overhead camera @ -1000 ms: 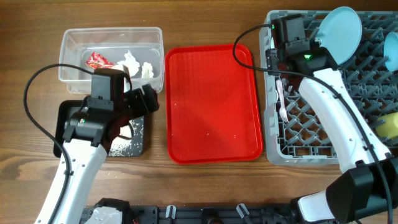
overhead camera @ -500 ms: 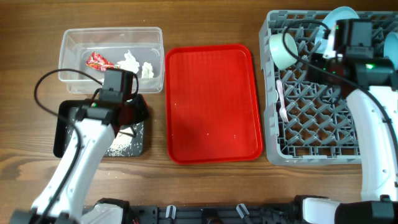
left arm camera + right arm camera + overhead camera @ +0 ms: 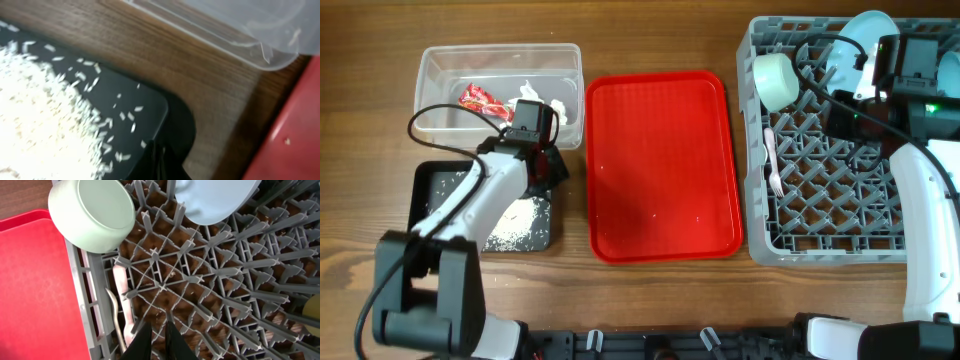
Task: Sort waste into correct bins and load items into the dishwasher rack
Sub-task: 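Release the green bowl in the rack and lift the right gripper away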
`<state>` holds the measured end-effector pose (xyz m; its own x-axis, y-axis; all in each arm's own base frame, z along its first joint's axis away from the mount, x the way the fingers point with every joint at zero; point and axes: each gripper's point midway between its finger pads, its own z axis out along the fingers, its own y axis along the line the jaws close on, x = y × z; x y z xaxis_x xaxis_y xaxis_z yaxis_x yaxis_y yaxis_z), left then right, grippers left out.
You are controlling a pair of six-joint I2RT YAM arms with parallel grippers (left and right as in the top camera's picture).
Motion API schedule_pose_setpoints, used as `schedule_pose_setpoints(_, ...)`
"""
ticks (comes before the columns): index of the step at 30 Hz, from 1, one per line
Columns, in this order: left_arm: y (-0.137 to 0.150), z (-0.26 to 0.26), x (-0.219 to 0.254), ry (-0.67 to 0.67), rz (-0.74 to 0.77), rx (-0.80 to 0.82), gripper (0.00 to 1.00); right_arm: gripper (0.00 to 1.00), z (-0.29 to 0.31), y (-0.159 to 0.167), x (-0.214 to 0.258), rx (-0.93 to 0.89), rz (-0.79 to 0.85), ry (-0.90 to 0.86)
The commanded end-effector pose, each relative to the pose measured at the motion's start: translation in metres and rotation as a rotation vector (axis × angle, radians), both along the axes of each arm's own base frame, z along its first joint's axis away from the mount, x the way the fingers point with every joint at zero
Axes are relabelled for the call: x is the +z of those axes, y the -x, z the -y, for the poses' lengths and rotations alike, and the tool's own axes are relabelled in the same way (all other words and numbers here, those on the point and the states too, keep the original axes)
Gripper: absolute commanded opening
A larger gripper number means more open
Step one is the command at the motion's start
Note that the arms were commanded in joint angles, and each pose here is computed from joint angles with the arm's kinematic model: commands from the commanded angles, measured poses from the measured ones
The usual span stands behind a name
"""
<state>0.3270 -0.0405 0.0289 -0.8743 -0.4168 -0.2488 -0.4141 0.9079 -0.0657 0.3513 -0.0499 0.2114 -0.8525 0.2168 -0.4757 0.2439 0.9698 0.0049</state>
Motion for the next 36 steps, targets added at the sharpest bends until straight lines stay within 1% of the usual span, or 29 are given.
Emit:
schedule_pose_setpoints(1, -0.007, -0.005, -0.013, -0.022, 0.007, 0.024, 0.04, 0.1, -0.003, 0.002, 0.006, -0.002, 0.018, -0.018)
schedule_pose_setpoints(8, -0.037, 0.004, -0.005, 0.006, 0.132, 0.005, 0.04, 0.1, -0.003, 0.002, 0.006, -0.002, 0.019, -0.018)
schedule_pose_setpoints(11, -0.046, 0.015, 0.0, 0.035, 0.172, -0.072, 0.04, 0.1, -0.003, 0.002, 0.006, -0.002, 0.019, -0.018)
schedule_pose_setpoints(15, -0.055, 0.029, 0.004, 0.073, 0.213, -0.141, 0.04, 0.1, -0.003, 0.002, 0.006, -0.003, 0.019, -0.017)
schedule_pose_setpoints(21, -0.06, 0.037, 0.008, 0.084, 0.243, -0.181, 0.04, 0.1, -0.003, 0.002, 0.006, -0.003, 0.019, -0.017)
schedule_pose_setpoints(26, -0.063, 0.038, 0.01, 0.091, 0.256, -0.184, 0.05, 0.1, -0.003, 0.002, 0.006, -0.002, 0.019, -0.017)
schedule_pose_setpoints(28, -0.063, 0.038, 0.01, 0.091, 0.255, -0.184, 0.08, 0.1, -0.003, 0.002, 0.006, -0.002, 0.019, -0.018)
schedule_pose_setpoints(30, -0.062, 0.038, 0.01, 0.09, 0.251, -0.184, 0.15, 0.11, -0.003, 0.002, 0.006, -0.002, 0.019, -0.018)
schedule_pose_setpoints(32, -0.059, 0.037, 0.014, 0.09, 0.251, -0.184, 0.26, 0.14, -0.003, 0.002, 0.006, -0.002, 0.019, -0.018)
schedule_pose_setpoints(36, -0.05, 0.036, 0.032, 0.09, 0.257, -0.184, 0.3, 0.19, -0.003, 0.002, 0.006, -0.002, 0.019, -0.018)
